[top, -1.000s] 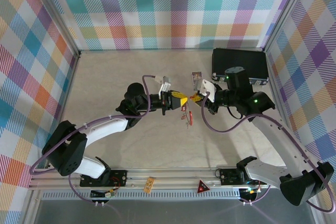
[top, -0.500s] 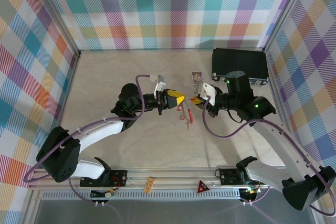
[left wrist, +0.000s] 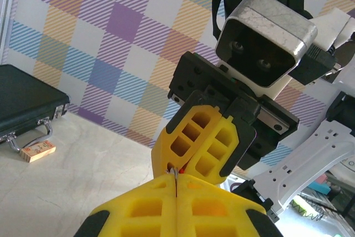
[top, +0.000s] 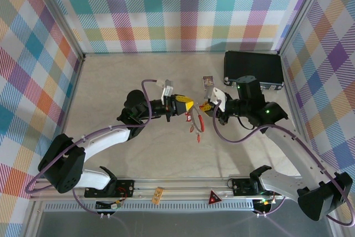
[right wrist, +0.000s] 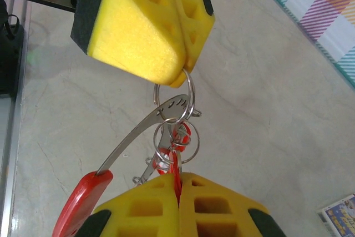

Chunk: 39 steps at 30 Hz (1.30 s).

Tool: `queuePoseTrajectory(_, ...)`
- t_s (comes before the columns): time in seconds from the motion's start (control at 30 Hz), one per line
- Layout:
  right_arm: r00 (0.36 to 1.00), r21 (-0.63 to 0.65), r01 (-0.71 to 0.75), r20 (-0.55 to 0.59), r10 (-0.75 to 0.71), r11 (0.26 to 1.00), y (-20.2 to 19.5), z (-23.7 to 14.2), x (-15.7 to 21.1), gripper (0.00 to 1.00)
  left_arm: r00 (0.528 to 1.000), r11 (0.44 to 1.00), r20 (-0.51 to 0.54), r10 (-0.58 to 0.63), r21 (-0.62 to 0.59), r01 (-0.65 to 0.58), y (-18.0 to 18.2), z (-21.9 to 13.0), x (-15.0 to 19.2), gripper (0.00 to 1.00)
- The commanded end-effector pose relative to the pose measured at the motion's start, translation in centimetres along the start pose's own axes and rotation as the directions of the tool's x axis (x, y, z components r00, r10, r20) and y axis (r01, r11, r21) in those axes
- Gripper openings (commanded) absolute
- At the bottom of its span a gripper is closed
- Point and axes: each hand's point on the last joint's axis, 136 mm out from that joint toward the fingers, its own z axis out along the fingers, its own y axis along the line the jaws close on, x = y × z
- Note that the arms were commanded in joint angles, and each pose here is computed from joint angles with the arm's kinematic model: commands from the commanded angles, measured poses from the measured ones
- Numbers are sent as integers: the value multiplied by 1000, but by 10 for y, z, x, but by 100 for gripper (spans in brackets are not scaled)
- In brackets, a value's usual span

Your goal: Put the keys on the keyring

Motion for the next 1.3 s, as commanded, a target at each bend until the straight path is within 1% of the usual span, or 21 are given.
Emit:
queuePoseTrajectory(0.0,998,-55,-62,-7,62,997,8,6,8,0,991,996,105,81,18,-84,-16,-9,-32,0)
queuePoseTrajectory(0.13,997,-73,-75,7,76,994,9,9,5,0,991,996,113,73,37,-77,-17,-8,-33,0)
queuePoseTrajectory(0.2,996,-91,-94,-4,94,991,9,12,7,0,990,996,125,68,47,-75,-18,-8,-35,0)
queuePoseTrajectory(0.3,995,-82,-100,-15,100,992,6,14,7,0,991,996,114,65,61,-72,-19,-7,-33,0)
queuePoseTrajectory(0.47,997,-19,-72,-6,71,997,-4,9,2,0,996,996,73,53,72,-58,-18,-5,-22,0)
queuePoseTrajectory(0.63,998,5,-55,0,55,998,-8,6,-4,0,1000,996,10,23,84,-24,-11,-1,-7,0)
queuePoseTrajectory(0.73,999,19,-45,-3,45,999,-11,4,-6,0,1000,996,-6,12,84,-12,-9,0,-1,0)
queuePoseTrajectory(1.1,1000,12,-22,9,22,1000,-12,0,-16,0,995,1000,-97,9,22,-7,8,5,23,0)
queuePoseTrajectory(1.27,1000,1,-26,7,26,1000,-11,1,-17,0,994,1000,-109,7,29,-4,8,8,27,0)
